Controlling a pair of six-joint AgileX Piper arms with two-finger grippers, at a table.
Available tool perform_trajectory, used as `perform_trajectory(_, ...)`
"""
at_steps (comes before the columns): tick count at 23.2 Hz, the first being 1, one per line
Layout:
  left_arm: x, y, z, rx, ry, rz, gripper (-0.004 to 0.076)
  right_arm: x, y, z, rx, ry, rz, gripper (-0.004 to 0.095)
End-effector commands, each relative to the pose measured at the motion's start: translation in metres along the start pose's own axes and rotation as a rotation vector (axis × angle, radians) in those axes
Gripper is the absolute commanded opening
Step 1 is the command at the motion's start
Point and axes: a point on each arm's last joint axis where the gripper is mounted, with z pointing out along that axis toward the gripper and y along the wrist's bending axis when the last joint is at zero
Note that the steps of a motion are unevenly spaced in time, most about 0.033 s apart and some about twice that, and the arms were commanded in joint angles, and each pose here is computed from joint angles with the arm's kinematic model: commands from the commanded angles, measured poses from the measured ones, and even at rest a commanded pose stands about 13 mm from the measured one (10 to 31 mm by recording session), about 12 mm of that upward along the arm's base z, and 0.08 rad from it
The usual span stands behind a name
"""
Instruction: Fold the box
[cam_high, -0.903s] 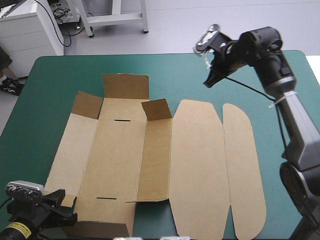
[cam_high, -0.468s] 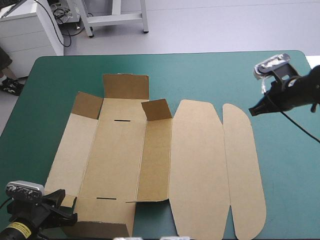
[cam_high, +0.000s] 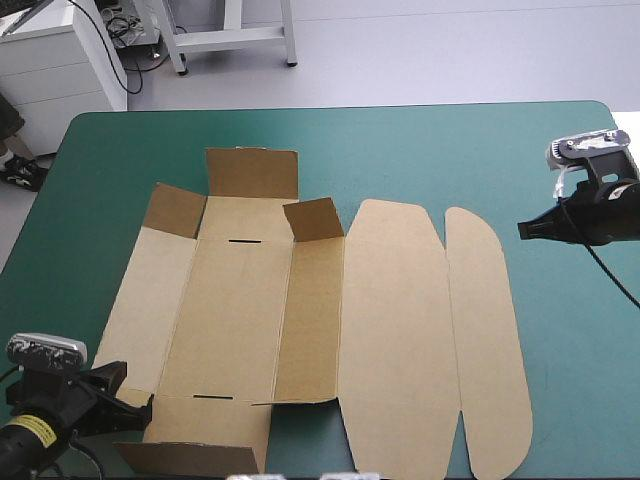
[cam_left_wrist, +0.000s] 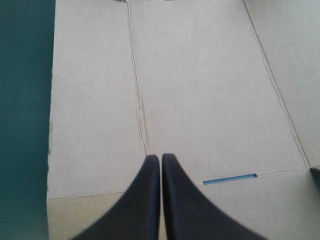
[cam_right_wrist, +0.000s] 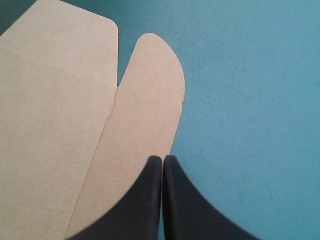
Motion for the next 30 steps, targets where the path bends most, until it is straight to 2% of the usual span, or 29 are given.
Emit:
perform_trajectory(1, -0.039, -0.004, -0.007, 0.003, -0.049, 0.019, -0.0008, -0.007, 0.003, -0.016, -0.003, -0.104, 0.018, -0.0015)
perform_trajectory(7, -0.082, -0.009, 0.002, -0.010, 0.073, 0.048, -0.0008, -0.009, 0.003, -0.016, -0.003, -0.124, 0.014, -0.0015)
perform_trajectory(12, -0.086, -0.009, 0.018, -0.019, 0.152, 0.060, 0.0018, -0.009, 0.003, -0.016, 0.001, -0.133, 0.014, -0.0015)
perform_trajectory(13, -0.086, -0.009, 0.019, -0.020, 0.161, 0.060, 0.0056, -0.010, 0.003, -0.016, 0.002, -0.135, 0.014, -0.0015)
perform_trajectory(15, -0.085, -0.009, 0.020, -0.021, 0.172, 0.060, 0.0193, -0.010, 0.003, -0.016, 0.002, -0.137, 0.014, -0.0015)
perform_trajectory(16, -0.085, -0.010, 0.020, -0.017, 0.173, 0.058, 0.0304, -0.010, 0.003, -0.016, 0.004, -0.140, 0.010, -0.0015)
perform_trajectory(18, -0.085, -0.010, 0.020, -0.010, 0.173, 0.043, 0.0438, -0.010, 0.003, -0.016, 0.006, -0.144, 0.007, -0.0015)
perform_trajectory(19, -0.085, -0.011, 0.020, -0.006, 0.174, 0.018, 0.0498, -0.010, 0.002, -0.016, 0.006, -0.144, 0.007, -0.0015)
perform_trajectory(21, -0.085, -0.012, 0.020, -0.002, 0.173, -0.045, 0.0564, -0.010, 0.002, -0.016, 0.007, -0.144, 0.005, -0.0015)
perform_trajectory(24, -0.085, -0.012, 0.020, -0.004, 0.173, -0.064, 0.0562, -0.010, 0.002, -0.016, 0.007, -0.144, 0.004, -0.0015)
perform_trajectory(30, -0.089, -0.002, 0.018, -0.105, 0.150, -0.047, 0.0544, -0.010, 0.003, -0.016, 0.006, -0.141, -0.009, -0.0015)
